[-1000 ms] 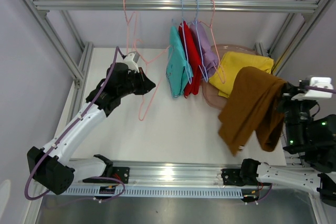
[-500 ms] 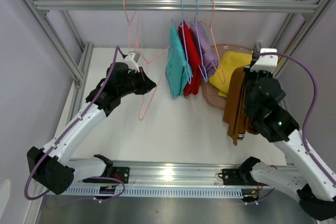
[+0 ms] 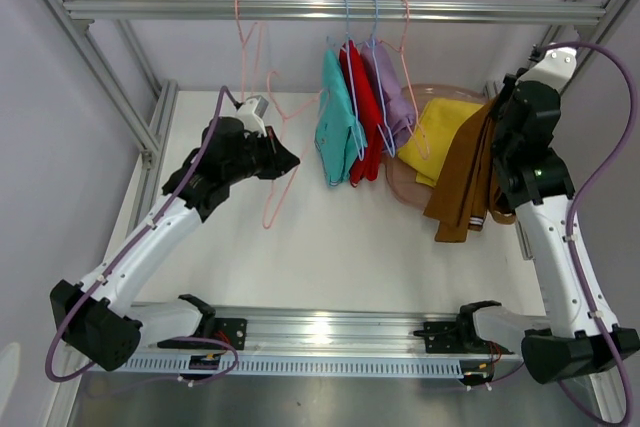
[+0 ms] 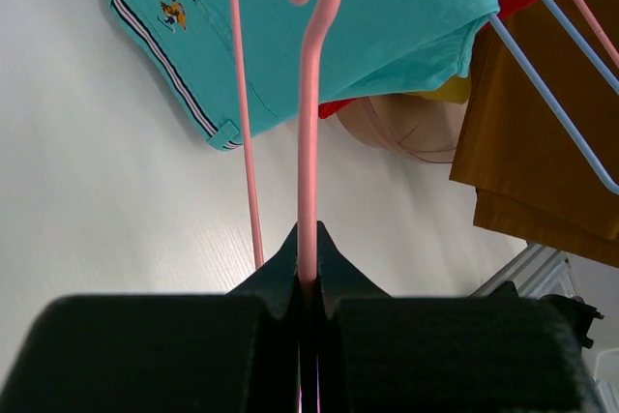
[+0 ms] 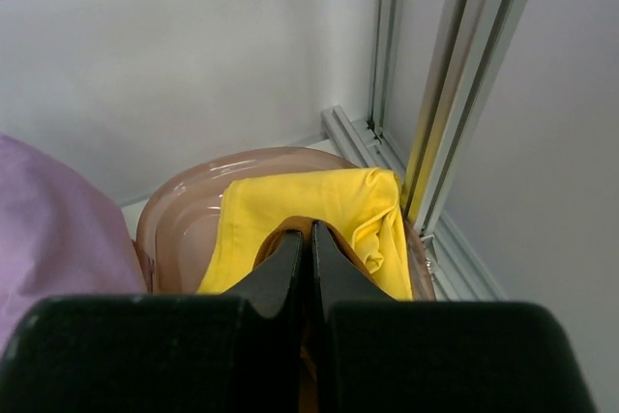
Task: Remove the trousers from the hanger
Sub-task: Place the trousers in the bin.
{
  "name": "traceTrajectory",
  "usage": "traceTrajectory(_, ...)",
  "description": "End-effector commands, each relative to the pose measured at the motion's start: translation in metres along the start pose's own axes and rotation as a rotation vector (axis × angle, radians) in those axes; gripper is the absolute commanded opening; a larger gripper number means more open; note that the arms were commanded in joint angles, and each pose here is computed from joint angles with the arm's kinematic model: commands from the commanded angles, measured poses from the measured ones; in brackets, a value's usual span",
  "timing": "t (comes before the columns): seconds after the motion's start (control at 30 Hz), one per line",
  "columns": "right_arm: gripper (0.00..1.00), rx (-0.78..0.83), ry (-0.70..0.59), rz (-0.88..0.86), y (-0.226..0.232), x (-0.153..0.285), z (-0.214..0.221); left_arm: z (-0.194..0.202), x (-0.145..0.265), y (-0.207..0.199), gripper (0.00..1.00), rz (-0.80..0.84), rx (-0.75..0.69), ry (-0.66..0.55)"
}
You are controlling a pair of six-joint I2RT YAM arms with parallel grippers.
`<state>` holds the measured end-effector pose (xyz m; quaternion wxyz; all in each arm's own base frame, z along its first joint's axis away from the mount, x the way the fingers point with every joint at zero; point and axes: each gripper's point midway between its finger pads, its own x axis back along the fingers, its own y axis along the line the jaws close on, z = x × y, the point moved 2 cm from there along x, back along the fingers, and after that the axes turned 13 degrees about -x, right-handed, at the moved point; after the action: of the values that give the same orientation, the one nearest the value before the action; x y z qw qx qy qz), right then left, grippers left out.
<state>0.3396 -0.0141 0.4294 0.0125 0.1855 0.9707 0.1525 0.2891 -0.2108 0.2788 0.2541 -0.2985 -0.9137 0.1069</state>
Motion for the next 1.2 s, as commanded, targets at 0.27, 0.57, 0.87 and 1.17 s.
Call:
traceTrajectory(0.27,0.00,-0.287,-0.291,0.077,-0.020,0.005,-0.083,-0.028,0.010,-0.022,0.00,0.086,-0.056,-0.059)
traceTrajectory(0.57,0.00,-0.275,-0.334,0.131,-0.047,0.016,-0.100,-0.028,0.011,-0.028,0.00,0.121,-0.051,-0.053)
traceTrajectory(0.87,0.00,-0.282,-0.277,0.130,-0.042,-0.006,-0.076,-0.026,0.011,-0.029,0.00,0.133,-0.049,-0.044)
traceTrajectory(1.17,0.00,-0.296,-0.182,0.092,-0.013,-0.075,-0.021,-0.027,0.012,-0.033,0.01,0.147,-0.052,-0.035)
